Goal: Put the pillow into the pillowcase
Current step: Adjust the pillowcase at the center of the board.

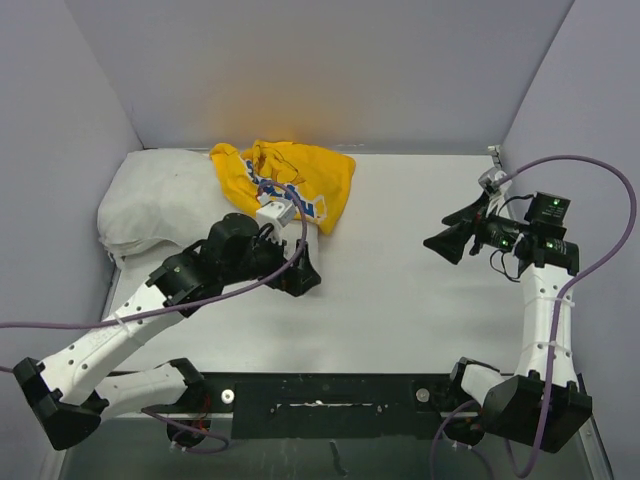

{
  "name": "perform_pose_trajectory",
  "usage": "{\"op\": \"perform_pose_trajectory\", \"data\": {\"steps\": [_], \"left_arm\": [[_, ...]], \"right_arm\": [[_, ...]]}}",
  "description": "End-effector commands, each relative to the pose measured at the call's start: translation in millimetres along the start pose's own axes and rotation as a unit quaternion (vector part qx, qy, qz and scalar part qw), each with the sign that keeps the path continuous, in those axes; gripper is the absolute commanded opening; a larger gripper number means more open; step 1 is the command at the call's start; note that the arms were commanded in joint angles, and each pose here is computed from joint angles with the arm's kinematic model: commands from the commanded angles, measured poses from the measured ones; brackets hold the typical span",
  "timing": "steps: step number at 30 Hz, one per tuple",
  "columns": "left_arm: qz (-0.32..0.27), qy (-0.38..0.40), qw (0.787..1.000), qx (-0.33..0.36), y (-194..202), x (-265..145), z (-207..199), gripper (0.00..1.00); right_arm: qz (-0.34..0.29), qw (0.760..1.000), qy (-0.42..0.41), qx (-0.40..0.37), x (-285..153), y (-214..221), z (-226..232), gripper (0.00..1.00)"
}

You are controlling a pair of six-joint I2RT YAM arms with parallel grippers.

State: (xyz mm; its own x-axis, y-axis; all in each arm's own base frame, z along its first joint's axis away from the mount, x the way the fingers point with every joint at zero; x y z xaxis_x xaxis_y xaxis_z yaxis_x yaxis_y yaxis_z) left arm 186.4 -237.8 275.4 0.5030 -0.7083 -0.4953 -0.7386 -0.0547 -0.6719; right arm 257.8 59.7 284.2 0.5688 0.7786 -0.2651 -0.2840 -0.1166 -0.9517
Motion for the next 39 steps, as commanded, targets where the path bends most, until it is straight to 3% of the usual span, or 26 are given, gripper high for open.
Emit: {"op": "perform_pose_trajectory", "data": {"steps": [1,4,8,12,14,17,19,30,32,33,37,38,39], "left_arm": [[-0.066,-0.05,0.996,0.03,-23,4,2,0.98],[-0.073,-0.005,0.997,-0.034,-42,5,12,0.98],[-0.115,0.039,0.978,-0.169,-87,0,43,0.91],[-0.163,-0.035,0.959,-0.227,-118,-4,72,0.91],[-0.17,-0.114,0.944,-0.26,-118,-4,97,0.91],[-0.181,-0.215,0.918,-0.28,-123,-8,129,0.91],[-0.183,-0.233,0.914,-0.276,-127,-4,140,0.91],[-0.203,-0.133,0.934,-0.263,-164,47,180,0.89],[-0.209,-0.123,0.937,-0.251,-175,54,186,0.82],[-0.209,-0.113,0.94,-0.245,-182,57,186,0.73],[-0.187,-0.02,0.958,-0.215,-203,71,154,0.12],[-0.181,0.008,0.963,-0.202,-208,74,138,0.02],[-0.175,0.035,0.967,-0.182,-212,77,119,0.0]], "right_arm": [[-0.059,0.991,-0.068,-0.097,-3,-16,20,0.98],[-0.064,0.989,-0.074,-0.114,-3,-16,22,0.98],[-0.068,0.987,-0.079,-0.123,-2,-16,22,0.98],[-0.061,0.987,-0.068,-0.13,-2,-13,18,0.98],[-0.058,0.987,-0.063,-0.132,-2,-12,17,0.98],[-0.057,0.987,-0.06,-0.135,-3,-10,17,0.98],[-0.056,0.988,-0.06,-0.133,-3,-9,17,0.98],[-0.048,0.989,-0.054,-0.128,-1,-6,10,0.98],[-0.047,0.99,-0.054,-0.125,-1,-6,8,0.98],[-0.047,0.99,-0.055,-0.123,0,-5,7,0.98],[-0.045,0.989,-0.055,-0.127,0,-6,5,0.98],[-0.045,0.989,-0.056,-0.13,1,-7,4,0.98],[-0.044,0.989,-0.057,-0.131,1,-8,3,0.98]]}}
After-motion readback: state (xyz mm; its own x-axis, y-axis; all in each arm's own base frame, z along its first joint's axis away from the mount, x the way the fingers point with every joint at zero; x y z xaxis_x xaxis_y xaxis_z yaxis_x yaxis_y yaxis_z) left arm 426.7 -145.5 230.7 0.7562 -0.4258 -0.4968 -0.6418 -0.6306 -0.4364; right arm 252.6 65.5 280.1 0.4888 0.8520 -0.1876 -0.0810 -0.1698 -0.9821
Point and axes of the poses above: each gripper's point midway between its finger pads, its own x axis out along the fingers, its own z axis along the line the jaws close on, y = z × x, the point moved 2 cm from there along -x, back along the fingers, and after that the axes turned 8 degrees about -x, right-handed, at the moved point
